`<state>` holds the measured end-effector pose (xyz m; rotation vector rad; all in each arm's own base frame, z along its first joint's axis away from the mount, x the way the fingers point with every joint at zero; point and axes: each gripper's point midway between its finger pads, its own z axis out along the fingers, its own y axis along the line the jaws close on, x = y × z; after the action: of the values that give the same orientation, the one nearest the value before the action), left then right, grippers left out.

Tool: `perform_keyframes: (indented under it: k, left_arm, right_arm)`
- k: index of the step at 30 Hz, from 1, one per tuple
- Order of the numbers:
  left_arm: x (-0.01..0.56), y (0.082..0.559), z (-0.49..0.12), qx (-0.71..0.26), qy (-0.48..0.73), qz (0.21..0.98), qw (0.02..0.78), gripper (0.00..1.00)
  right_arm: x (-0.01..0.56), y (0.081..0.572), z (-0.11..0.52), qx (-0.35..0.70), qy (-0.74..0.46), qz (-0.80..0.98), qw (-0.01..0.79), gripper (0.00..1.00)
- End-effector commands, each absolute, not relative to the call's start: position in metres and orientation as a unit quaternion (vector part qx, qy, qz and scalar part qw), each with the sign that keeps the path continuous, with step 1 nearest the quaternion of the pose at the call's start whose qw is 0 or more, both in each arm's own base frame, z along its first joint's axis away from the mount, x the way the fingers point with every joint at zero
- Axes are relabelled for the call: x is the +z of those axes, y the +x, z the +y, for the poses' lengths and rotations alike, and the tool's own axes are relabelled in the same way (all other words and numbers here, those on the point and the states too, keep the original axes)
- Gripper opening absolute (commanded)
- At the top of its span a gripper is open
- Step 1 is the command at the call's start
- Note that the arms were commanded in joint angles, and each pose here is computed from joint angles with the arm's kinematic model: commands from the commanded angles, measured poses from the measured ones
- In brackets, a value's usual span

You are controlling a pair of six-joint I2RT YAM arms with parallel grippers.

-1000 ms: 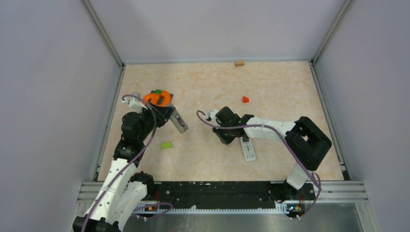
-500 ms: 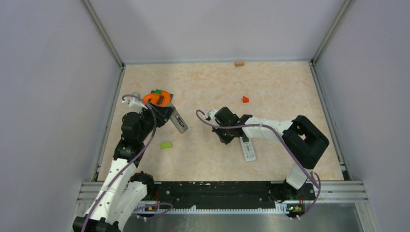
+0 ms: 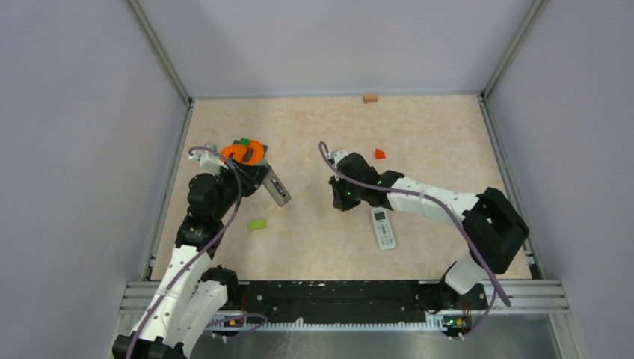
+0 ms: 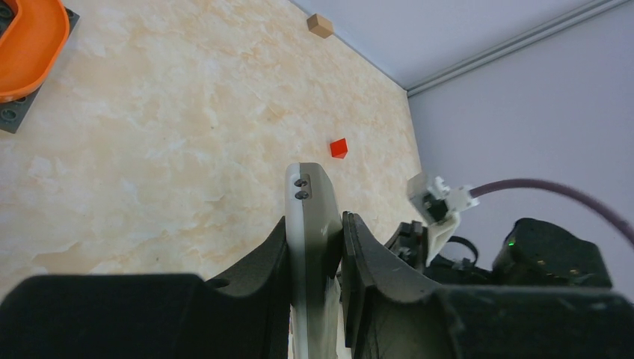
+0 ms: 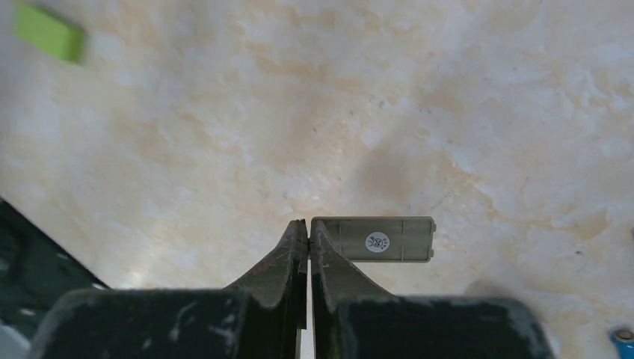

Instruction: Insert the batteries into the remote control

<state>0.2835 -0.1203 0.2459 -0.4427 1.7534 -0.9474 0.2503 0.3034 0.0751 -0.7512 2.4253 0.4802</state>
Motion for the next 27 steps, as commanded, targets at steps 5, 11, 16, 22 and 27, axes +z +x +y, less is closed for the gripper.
perform_keyframes:
  k: [5,11,16,22,27]
  left_arm:
    - [0.275,0.287,-0.124,-0.427,-0.175,0.698,0.548,0.00]
    - [0.289,0.292,-0.139,-0.490,-0.183,0.671,0.525,0.00]
    - [0.314,0.304,-0.152,-0.564,-0.198,0.626,0.502,0.00]
    - [0.342,0.319,-0.154,-0.608,-0.232,0.575,0.497,0.00]
    - [0.354,0.322,-0.156,-0.641,-0.264,0.549,0.467,0.00]
  right_arm:
    - [0.217,0.267,0.344,0.446,-0.071,0.820,0.351,0.00]
    - [0.339,0.254,0.341,0.605,-0.001,0.686,0.405,0.00]
    - [0.399,0.242,0.335,0.725,0.074,0.575,0.372,0.00]
    - [0.430,0.239,0.344,0.788,0.109,0.505,0.334,0.00]
    - [0.448,0.241,0.345,0.824,0.121,0.455,0.313,0.00]
